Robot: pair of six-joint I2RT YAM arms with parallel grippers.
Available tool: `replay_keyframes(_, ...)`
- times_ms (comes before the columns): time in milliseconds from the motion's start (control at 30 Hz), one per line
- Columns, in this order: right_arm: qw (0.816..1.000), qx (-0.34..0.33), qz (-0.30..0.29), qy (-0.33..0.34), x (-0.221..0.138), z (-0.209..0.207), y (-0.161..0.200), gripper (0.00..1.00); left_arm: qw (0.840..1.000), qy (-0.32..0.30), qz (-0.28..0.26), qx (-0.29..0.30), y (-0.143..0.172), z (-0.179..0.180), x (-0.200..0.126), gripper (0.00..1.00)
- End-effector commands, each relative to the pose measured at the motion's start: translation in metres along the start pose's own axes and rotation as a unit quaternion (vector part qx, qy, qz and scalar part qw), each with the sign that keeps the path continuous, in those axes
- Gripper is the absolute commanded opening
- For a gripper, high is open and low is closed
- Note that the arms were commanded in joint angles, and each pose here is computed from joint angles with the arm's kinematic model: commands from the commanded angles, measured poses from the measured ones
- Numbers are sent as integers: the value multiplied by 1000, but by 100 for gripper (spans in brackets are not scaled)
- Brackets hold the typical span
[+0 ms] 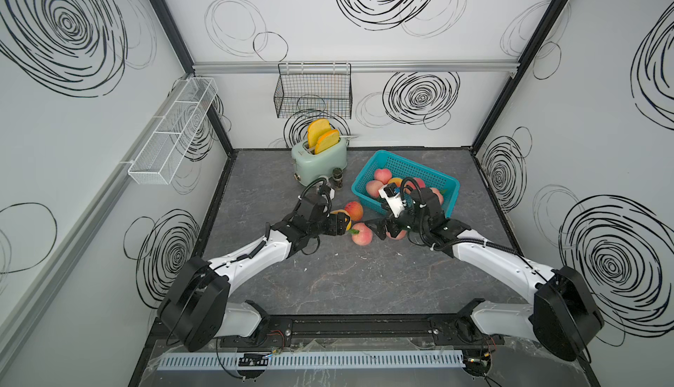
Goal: Put the peaches into the basket
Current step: Pick up the peach from the center of the board.
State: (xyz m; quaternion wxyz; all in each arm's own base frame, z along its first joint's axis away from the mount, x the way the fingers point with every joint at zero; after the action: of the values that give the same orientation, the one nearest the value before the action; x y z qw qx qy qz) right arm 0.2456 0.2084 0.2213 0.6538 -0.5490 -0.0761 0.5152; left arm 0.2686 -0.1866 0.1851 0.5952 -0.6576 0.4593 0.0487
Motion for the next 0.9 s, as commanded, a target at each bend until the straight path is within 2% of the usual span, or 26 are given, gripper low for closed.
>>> replay_keyframes(0,999,-12,-2,-32,-4,12,2,98,997,69,-9,-18,0,-16,-10,75)
replay_keyframes(333,997,-44,0,-68,-8,35,6,99,988,147,-33,-42,-4,-35,-29,75)
replay_keyframes(867,995,-63,21,-81,4,44,13,99,979,194,-39,-55,-9,-45,-35,74)
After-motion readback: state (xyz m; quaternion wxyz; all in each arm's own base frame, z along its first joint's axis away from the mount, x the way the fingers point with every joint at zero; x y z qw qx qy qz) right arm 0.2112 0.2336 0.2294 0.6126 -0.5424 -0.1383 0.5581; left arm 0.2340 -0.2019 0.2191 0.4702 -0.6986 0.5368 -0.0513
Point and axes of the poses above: each gripper's point midway between its finger pads, its own x axis out along the fingers, its own z axis along the line the jaws close on, y = z × x, the point moved 8 cm from there along -x, back along the fingers, and after that the axes turned 13 degrees about x, right-handed, at the moved point
